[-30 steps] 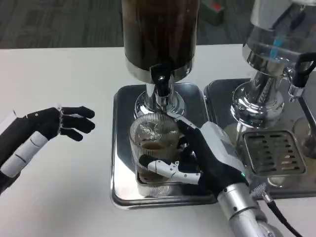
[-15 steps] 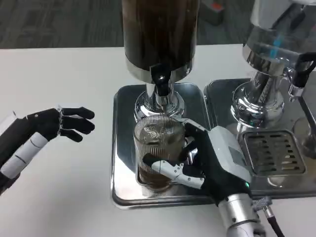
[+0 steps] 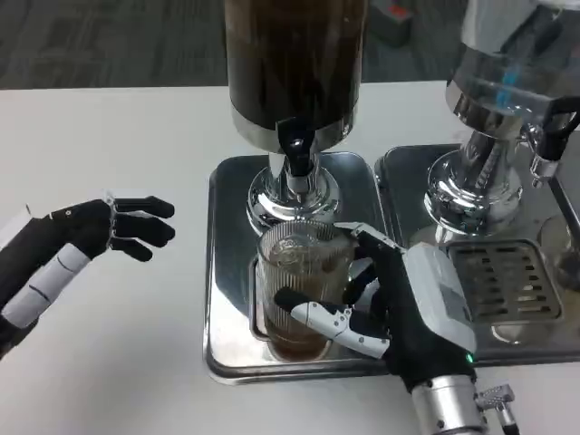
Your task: Grasp the cup under the faucet to collect the drink, then remove the cup.
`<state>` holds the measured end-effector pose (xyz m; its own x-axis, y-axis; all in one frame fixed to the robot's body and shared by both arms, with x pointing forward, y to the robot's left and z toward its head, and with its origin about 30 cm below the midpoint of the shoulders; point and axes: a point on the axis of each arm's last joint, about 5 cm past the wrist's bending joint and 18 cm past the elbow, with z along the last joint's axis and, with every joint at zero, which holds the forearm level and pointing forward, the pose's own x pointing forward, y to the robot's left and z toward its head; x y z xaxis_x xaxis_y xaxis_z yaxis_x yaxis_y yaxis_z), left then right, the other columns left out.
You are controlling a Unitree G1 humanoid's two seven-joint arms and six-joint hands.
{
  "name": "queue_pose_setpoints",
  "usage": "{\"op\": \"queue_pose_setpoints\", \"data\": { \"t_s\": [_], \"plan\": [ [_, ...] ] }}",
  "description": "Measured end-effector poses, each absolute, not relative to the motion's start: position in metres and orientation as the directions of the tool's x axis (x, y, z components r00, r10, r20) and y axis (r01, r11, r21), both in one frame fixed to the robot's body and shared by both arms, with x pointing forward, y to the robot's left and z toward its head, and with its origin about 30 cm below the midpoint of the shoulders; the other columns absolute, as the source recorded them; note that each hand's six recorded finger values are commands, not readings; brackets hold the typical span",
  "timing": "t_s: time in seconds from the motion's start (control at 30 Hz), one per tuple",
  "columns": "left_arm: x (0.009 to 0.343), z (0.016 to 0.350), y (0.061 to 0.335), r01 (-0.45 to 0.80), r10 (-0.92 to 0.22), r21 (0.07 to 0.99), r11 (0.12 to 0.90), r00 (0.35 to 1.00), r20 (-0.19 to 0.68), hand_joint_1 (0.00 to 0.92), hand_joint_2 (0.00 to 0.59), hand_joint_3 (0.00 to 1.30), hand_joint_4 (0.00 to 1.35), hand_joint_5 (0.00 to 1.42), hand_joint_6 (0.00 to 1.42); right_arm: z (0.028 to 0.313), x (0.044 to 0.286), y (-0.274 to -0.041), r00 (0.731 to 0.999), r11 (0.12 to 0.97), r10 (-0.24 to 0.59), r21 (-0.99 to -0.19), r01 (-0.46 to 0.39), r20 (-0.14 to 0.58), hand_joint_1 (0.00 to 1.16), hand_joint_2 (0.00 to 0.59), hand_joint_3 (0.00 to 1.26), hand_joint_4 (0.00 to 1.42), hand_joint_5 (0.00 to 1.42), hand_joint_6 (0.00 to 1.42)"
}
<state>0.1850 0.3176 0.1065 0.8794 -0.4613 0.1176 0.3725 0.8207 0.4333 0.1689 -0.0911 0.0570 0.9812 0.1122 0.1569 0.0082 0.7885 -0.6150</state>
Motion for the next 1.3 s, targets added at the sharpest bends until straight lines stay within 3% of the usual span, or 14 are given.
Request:
{"op": "queue_pose_setpoints", "data": {
  "t_s": [0.9, 1.3],
  "plan": [
    [0.187, 0.106, 0.316, 0.379, -0.467, 0.434, 0.818, 0.877, 0.115, 0.000, 0.134, 0.36, 0.40, 0.39, 0.50, 0.060, 0.165, -0.095, 0.963, 0.795, 0.047, -0.594, 0.126, 0.267, 0.46, 0.188, 0.53, 0.69, 0.91, 1.24],
    [0.190, 0.106, 0.315, 0.386, -0.484, 0.473, 0.792, 0.869, 0.103, 0.000, 0.124, 0.33, 0.36, 0.36, 0.48, 0.063, 0.160, -0.107, 0.957, 0.784, -0.011, -0.592, 0.189, 0.291, 0.57, 0.197, 0.55, 0.70, 0.94, 1.25]
  ]
}}
